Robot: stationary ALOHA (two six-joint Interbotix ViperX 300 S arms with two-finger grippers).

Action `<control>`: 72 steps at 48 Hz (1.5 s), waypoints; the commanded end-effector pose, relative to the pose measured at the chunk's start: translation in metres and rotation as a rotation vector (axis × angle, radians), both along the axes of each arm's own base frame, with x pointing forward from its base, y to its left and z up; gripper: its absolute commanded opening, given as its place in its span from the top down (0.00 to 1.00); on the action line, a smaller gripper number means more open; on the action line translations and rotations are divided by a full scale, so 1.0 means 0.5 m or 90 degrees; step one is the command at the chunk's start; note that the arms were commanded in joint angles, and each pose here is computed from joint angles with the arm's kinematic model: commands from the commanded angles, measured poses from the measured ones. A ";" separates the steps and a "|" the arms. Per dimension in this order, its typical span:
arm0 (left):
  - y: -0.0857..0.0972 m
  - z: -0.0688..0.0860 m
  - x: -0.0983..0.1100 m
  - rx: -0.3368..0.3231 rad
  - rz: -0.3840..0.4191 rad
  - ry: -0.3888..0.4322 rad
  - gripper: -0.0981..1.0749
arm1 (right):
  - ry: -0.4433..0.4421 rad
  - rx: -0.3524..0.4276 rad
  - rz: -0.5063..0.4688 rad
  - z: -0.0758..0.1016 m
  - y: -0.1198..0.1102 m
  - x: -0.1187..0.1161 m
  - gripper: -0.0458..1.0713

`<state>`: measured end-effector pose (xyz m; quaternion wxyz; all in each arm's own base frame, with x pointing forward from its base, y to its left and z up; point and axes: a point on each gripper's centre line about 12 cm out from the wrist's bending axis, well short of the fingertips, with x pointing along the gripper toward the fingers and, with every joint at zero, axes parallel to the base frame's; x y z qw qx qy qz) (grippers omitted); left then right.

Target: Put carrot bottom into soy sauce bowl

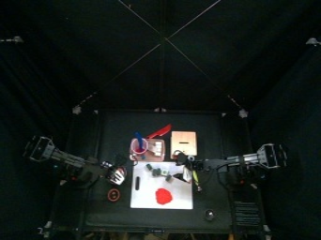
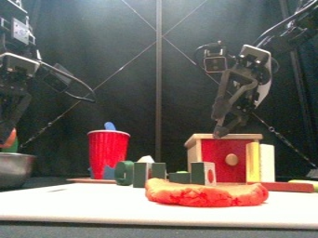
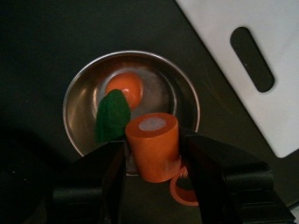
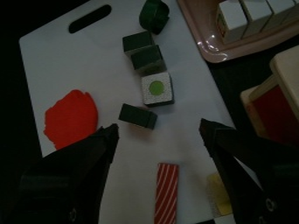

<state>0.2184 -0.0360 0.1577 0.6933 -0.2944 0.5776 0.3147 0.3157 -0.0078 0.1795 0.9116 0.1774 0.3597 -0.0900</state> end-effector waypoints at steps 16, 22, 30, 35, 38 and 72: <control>0.001 0.008 0.004 -0.001 -0.002 -0.007 0.14 | -0.037 0.001 -0.002 0.035 -0.002 0.019 0.04; 0.004 0.020 0.007 0.001 0.000 -0.021 0.15 | -0.038 0.001 -0.002 0.035 -0.002 0.020 0.04; 0.019 0.040 0.001 0.005 0.012 -0.043 0.15 | -0.037 0.001 -0.005 0.035 -0.005 0.019 0.04; 0.032 0.056 -0.014 0.020 0.011 -0.060 0.15 | -0.038 0.001 -0.008 0.035 -0.008 0.019 0.04; 0.041 0.071 -0.024 0.028 0.014 -0.076 0.15 | -0.037 0.000 -0.009 0.035 -0.009 0.019 0.04; 0.096 0.045 -0.108 0.035 0.084 -0.080 0.15 | -0.030 0.005 -0.014 0.027 -0.011 0.022 0.04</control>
